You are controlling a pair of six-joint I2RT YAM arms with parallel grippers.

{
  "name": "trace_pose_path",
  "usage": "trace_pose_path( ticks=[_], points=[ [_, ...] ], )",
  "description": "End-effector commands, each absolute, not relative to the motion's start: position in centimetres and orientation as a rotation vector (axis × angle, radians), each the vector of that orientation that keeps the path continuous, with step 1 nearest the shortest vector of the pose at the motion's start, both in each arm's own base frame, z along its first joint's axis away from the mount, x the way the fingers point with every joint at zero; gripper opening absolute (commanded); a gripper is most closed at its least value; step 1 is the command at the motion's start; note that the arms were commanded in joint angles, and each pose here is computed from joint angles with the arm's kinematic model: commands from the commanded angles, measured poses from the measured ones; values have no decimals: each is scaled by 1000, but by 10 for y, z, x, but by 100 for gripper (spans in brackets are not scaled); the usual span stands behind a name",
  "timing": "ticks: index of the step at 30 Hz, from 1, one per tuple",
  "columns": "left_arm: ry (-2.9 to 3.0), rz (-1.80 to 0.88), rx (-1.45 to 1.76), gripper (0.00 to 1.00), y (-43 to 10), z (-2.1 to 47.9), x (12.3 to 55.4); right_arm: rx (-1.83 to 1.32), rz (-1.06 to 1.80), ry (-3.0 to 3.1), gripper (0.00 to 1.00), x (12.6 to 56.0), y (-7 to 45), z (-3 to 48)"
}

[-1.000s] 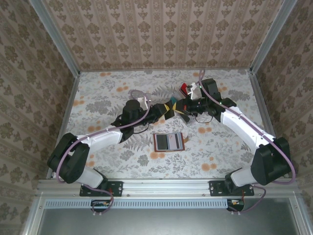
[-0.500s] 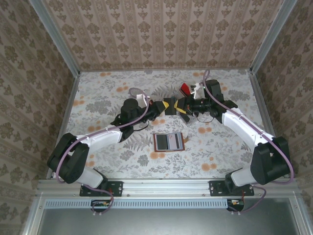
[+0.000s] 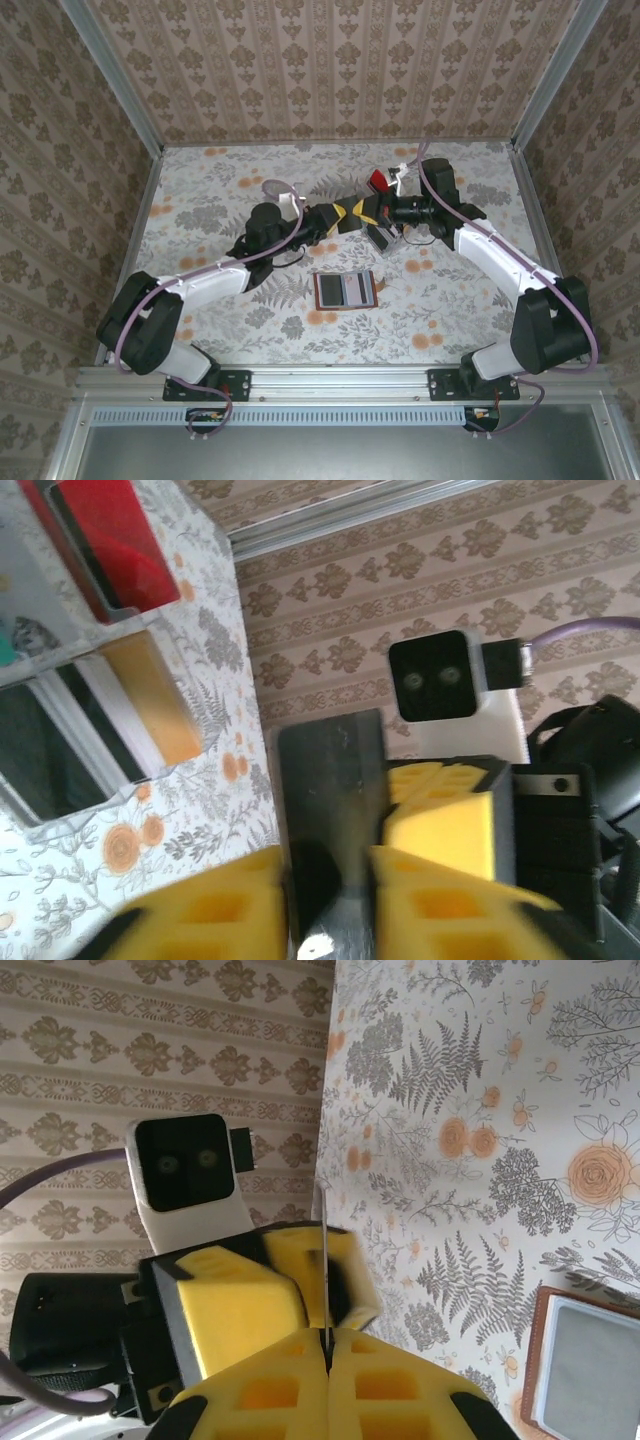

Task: Put the credit cards into the card holder
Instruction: Pick up the credit card from the storage box, then flip over the card slot in the card holder.

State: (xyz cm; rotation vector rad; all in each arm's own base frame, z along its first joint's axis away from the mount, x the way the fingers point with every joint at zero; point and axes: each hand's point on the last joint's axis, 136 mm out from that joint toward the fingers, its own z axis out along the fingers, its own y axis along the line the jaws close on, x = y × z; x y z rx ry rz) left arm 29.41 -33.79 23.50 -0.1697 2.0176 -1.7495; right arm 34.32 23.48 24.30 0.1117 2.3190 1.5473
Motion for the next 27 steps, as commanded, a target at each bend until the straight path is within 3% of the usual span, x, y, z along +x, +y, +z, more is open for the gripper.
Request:
trace_pose_path(
  ticks=[1,5,10,15,22,27],
  points=[
    [2125,-1647,-189,61,-327,212,283,148,1335,2402,2,338,213,224],
    [2398,-1205,-224,76,-290,161,265,110,991,2543,1,319,188,189],
    [2586,-728,-154,80,-246,121,241,86,832,2642,1,293,181,138],
    [2670,-705,-167,76,-245,85,223,65,772,2697,1,273,177,101],
    [2733,-635,-148,73,-250,62,218,43,811,2698,1,264,181,86],
    [2756,-636,-89,65,-263,55,217,25,821,2704,2,263,183,78]
  ],
)
